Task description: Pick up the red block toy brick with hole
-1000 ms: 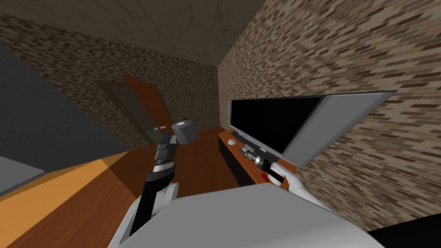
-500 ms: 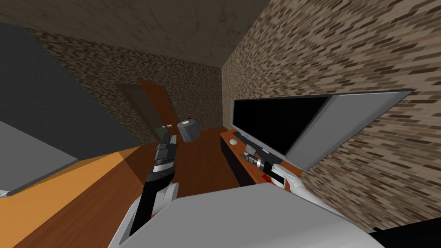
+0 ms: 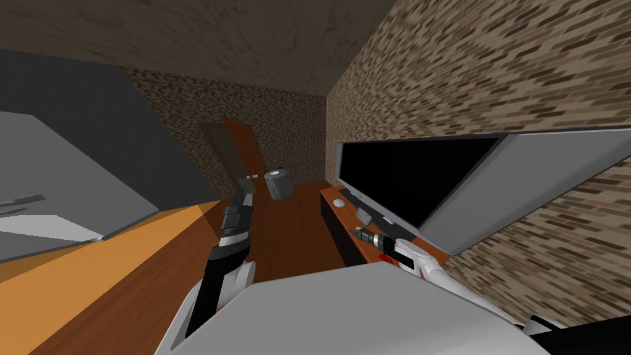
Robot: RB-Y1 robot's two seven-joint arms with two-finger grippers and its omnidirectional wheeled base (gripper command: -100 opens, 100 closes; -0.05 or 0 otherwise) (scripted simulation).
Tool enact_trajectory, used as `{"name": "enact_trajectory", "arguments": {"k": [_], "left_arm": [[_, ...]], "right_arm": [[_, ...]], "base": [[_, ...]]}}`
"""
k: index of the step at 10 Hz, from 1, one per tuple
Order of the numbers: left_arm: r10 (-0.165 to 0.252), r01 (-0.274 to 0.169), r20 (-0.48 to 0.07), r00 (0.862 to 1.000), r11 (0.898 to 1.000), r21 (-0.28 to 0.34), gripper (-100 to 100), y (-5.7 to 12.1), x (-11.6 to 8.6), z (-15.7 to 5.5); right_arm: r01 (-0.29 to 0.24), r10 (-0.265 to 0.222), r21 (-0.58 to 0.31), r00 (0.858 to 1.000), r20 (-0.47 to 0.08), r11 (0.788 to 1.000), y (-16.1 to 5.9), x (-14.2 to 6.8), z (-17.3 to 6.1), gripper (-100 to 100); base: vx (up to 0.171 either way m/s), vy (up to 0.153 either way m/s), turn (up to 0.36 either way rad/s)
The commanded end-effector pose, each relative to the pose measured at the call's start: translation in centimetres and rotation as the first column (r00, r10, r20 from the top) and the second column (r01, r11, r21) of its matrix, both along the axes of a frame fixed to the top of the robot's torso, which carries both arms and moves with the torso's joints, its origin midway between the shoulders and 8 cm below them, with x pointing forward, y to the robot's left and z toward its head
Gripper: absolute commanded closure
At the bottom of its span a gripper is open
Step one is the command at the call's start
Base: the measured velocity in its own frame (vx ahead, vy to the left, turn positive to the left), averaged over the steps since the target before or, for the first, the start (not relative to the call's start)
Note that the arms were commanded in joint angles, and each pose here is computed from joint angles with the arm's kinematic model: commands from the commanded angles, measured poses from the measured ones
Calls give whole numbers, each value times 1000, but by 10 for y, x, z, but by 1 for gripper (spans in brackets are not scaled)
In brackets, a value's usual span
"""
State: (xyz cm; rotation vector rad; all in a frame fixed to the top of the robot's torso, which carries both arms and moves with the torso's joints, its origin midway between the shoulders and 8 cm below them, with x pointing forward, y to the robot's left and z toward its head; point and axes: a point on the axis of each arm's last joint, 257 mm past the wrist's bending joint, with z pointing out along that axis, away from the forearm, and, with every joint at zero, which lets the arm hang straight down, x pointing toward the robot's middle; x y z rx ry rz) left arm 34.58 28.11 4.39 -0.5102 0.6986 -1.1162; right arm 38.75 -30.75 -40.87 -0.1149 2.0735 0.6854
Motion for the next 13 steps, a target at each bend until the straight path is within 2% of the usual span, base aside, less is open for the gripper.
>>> {"name": "enact_trajectory", "arguments": {"k": [1, 3, 5, 6, 8, 11, 12, 13], "left_arm": [[0, 0, 0, 1000, 1000, 0, 0, 0, 0, 0], [0, 0, 0, 1000, 1000, 0, 0, 0, 0, 0], [0, 0, 0, 1000, 1000, 0, 0, 0, 0, 0], [0, 0, 0, 1000, 1000, 0, 0, 0, 0, 0], [0, 0, 0, 1000, 1000, 0, 0, 0, 0, 0], [0, 0, 0, 1000, 1000, 0, 0, 0, 0, 0], [0, 0, 0, 1000, 1000, 0, 0, 0, 0, 0], [0, 0, 0, 1000, 1000, 0, 0, 0, 0, 0]], "right_arm": [[9, -10, -32, 999, -36, 999, -13, -3, -12, -100], [5, -22, -132, 992, -121, 991, -43, -23, -45, -100], [15, -36, -146, 989, -142, 989, -52, -29, -53, -100], [4, -37, -192, 984, -173, 981, -64, -38, -65, -100], [16, -55, -200, 980, -191, 980, -73, -44, -71, -100], [4, -87, -295, 960, -266, 956, -108, -69, -96, -100], [14, -103, -303, 954, -281, 953, -116, -75, -100, -100], [14, -103, -303, 954, -281, 953, -116, -75, -100, -100]], "base": [[-34, -16, 85], [-42, -21, 237], [-25, -20, 26], [-14, -14, 139], [-11, -12, 59], [-18, -13, 140], [-14, -17, 62], [-7, -9, -24]]}}
